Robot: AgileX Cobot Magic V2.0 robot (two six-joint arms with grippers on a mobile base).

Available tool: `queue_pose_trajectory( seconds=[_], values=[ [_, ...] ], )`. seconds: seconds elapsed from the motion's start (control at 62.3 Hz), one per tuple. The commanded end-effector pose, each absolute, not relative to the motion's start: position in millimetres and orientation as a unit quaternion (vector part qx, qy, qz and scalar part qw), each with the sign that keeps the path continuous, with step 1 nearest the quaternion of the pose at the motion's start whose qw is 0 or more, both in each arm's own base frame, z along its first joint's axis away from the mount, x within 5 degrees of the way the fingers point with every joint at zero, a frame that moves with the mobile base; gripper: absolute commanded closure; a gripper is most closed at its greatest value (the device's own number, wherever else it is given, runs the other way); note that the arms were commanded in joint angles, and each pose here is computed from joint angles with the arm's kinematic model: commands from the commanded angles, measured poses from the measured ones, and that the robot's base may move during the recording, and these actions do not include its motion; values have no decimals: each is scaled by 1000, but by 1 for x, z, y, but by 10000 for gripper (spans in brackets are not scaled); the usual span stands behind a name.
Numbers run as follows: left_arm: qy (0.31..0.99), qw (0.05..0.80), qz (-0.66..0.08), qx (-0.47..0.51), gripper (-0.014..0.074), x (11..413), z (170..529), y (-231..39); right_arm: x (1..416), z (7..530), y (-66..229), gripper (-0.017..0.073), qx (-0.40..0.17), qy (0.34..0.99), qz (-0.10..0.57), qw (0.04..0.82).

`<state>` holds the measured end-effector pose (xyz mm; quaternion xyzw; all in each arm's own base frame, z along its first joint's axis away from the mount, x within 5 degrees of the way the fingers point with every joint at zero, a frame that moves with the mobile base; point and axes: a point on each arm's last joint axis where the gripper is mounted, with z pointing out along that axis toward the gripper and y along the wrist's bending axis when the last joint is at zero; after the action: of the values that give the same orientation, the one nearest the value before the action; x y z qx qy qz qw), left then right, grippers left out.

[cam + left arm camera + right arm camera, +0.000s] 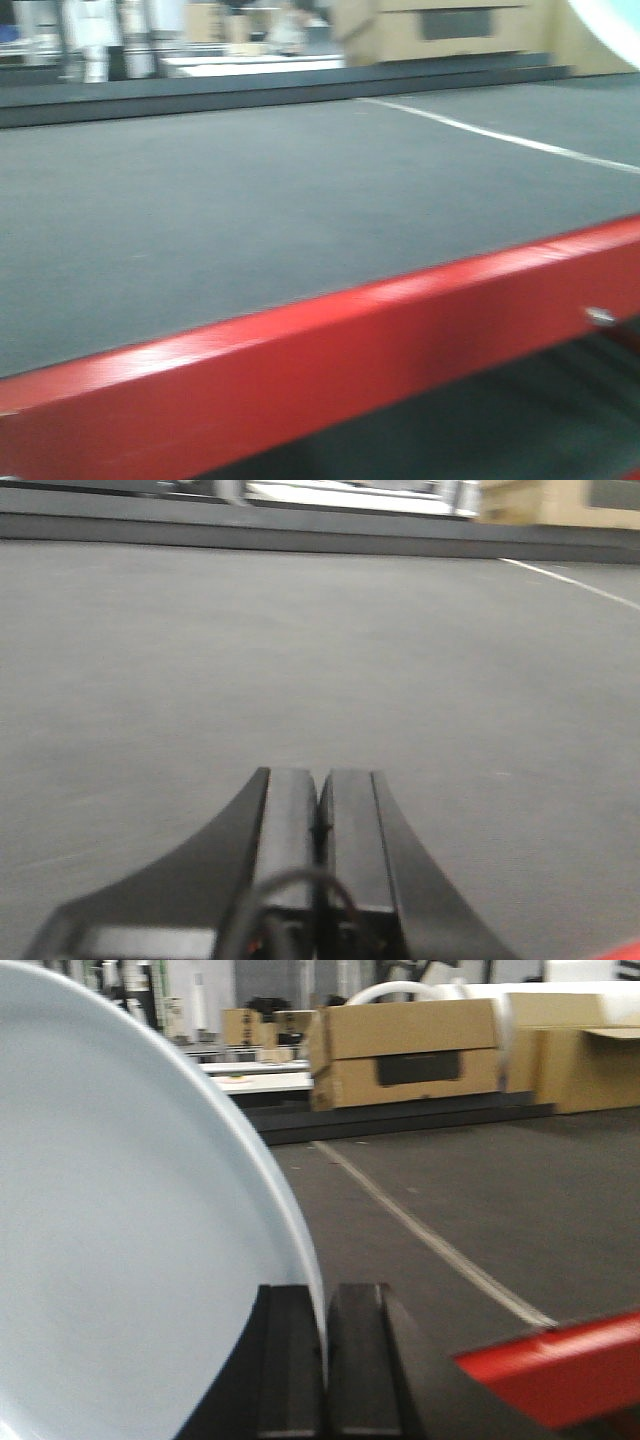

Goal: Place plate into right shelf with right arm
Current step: 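Hold the plate up in the right gripper while turning away from the table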

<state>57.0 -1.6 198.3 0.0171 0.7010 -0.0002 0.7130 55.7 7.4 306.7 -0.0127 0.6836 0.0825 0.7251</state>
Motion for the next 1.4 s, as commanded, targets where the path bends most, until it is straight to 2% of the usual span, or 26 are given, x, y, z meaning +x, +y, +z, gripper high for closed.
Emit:
queue_pose_trajectory(
  seconds=[0.0,1.38],
  values=[
    [669,744,-2,7,722,56,203,-1,54,323,7,505,-15,642,76,762],
    [669,744,-2,7,722,56,203,-1,54,323,7,505,-15,642,76,762]
  ],
)
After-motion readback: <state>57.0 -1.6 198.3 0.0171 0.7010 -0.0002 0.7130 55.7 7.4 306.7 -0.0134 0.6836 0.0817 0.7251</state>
